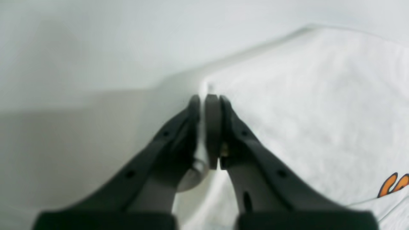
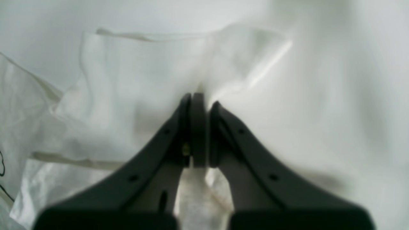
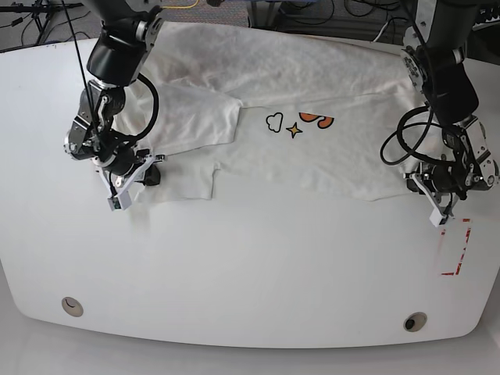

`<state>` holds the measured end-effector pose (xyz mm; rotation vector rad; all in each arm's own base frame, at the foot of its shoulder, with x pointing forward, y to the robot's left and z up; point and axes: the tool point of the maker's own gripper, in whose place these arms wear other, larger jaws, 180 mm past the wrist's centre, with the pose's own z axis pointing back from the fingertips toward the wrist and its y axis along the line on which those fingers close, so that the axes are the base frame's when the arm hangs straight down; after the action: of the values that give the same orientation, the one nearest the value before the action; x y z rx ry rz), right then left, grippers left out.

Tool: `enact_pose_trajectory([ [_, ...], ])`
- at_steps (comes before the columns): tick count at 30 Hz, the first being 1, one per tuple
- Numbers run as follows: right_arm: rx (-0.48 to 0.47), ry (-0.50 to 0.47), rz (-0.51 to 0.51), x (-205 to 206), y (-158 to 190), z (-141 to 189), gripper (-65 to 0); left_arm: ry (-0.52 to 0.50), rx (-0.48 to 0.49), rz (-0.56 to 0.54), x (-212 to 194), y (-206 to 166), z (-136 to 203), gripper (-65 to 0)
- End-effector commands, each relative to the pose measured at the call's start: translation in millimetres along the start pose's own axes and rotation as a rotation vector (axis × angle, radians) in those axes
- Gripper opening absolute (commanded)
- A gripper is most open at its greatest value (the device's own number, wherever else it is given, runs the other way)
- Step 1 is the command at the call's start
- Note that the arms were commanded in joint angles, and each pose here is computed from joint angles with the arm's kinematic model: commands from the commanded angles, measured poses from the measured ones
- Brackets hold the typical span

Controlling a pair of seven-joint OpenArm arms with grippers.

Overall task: Fold the T-shirt properly
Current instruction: 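Fold the grasped shirt section over toward the collar with both grippers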

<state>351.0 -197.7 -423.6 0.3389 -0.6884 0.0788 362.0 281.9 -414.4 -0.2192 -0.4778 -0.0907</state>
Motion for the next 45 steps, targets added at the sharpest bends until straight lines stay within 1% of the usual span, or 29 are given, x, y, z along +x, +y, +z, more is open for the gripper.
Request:
enact_pose_trajectory([
  [1,-0.041,0.016,0.041,12,-9,4,-64.2,-0.026,0.023,-0.006,12,9,10,-65.0],
  [4,-0.069,0.034,0.071,22,-14,4,-64.2,-0.034,0.038,0.000,13,17,15,-65.0],
  [8,-0.095,0.038,0.100,36,-16,5,-64.2,-0.110,0.089,0.035,25,37,38,-65.0],
  [10,-0.100,0.027,0.108,44,-16,6,-64.2,-0.126,0.102,0.044,28,42,43,-65.0],
  [14,-0.106,0.007,0.119,58,-17,7,-64.2,-0.132,0.113,0.041,29,45,47,-65.0],
  [17,-0.109,-0.004,0.124,68,-17,9,-64.2,-0.132,0.142,0.040,29,58,57,-65.0],
  [21,-0.110,-0.008,0.129,78,-17,10,-64.2,-0.136,0.149,0.041,30,61,60,-65.0],
  [25,-0.113,-0.003,0.136,84,-16,11,-64.0,-0.155,0.153,0.074,28,67,65,-65.0],
  [29,-0.116,0.016,0.136,82,-17,12,-63.7,-0.163,0.156,0.088,27,70,67,-65.0],
  [36,-0.113,0.022,0.135,81,-16,13,-64.0,-0.164,0.156,0.092,26,70,67,-65.0],
  [41,-0.140,-0.021,0.166,96,-15,25,-64.0,-0.165,0.155,0.092,26,70,67,-65.0],
  [45,-0.177,-0.002,0.191,99,-16,38,-64.0,-0.165,0.154,0.092,26,70,67,-65.0],
])
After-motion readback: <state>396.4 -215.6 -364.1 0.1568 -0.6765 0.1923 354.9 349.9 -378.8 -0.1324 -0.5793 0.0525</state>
